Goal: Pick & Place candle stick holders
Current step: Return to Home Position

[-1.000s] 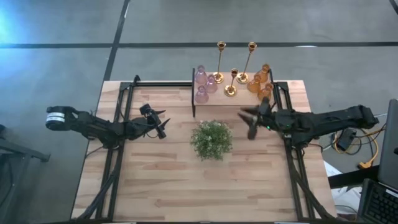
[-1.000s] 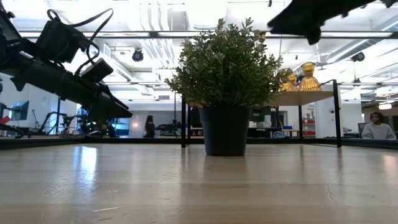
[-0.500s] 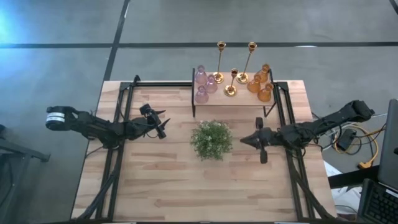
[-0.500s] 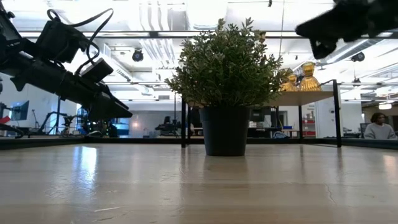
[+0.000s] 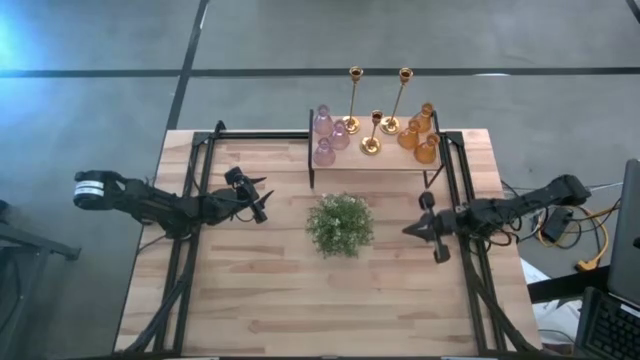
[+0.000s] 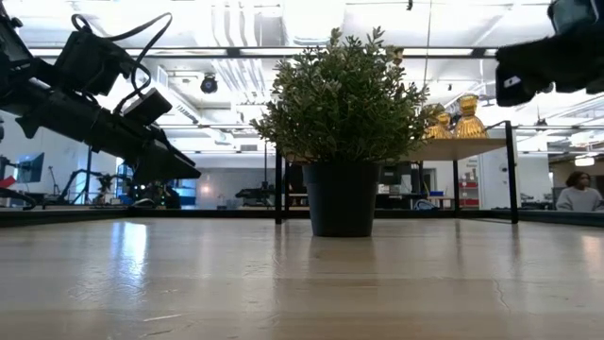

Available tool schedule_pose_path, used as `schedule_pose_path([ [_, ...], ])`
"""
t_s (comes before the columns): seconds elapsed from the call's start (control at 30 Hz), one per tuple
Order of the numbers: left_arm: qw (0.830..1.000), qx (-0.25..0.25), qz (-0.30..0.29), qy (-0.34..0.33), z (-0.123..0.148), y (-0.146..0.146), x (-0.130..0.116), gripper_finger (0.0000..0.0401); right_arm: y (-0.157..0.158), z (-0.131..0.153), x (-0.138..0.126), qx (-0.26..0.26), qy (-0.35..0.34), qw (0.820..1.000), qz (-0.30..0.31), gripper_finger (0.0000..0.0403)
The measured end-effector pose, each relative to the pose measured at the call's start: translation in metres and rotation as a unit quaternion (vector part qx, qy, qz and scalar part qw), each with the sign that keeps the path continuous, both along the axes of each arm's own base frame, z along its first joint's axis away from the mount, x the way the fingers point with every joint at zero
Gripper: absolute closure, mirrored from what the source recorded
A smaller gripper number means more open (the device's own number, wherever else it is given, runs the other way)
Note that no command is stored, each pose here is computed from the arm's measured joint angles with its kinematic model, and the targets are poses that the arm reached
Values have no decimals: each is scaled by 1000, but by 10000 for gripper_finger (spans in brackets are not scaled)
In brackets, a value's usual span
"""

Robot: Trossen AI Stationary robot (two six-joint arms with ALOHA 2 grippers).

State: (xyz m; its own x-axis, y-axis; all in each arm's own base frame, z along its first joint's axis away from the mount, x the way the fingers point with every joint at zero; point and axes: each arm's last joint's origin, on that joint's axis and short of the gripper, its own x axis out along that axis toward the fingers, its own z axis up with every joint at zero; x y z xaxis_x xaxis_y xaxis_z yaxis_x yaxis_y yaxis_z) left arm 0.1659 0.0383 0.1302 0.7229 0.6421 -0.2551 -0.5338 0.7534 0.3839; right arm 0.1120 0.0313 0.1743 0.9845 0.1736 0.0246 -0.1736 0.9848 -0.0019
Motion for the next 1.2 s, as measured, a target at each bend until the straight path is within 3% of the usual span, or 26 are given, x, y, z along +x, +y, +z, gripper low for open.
schedule_pose_path([
  [0.3,1000,0,0,0,0,0,0,178,-15,-3,-8,-18,-7,999,-28,395],
  [0.47,1000,0,0,0,0,0,0,178,-25,-3,-11,-20,-8,989,-149,394],
  [0.57,1000,0,0,0,0,0,0,178,-27,-3,-12,1,-10,982,-190,394],
  [0.7,1000,0,0,0,0,0,0,178,-27,-3,-11,35,-7,981,-190,394],
  [1.0,1000,0,0,0,0,0,0,178,-27,-4,-11,15,-2,982,-191,394],
  [1.2,999,6,-1,-43,8,-3,-20,179,-27,-4,-11,17,-1,982,-190,394],
])
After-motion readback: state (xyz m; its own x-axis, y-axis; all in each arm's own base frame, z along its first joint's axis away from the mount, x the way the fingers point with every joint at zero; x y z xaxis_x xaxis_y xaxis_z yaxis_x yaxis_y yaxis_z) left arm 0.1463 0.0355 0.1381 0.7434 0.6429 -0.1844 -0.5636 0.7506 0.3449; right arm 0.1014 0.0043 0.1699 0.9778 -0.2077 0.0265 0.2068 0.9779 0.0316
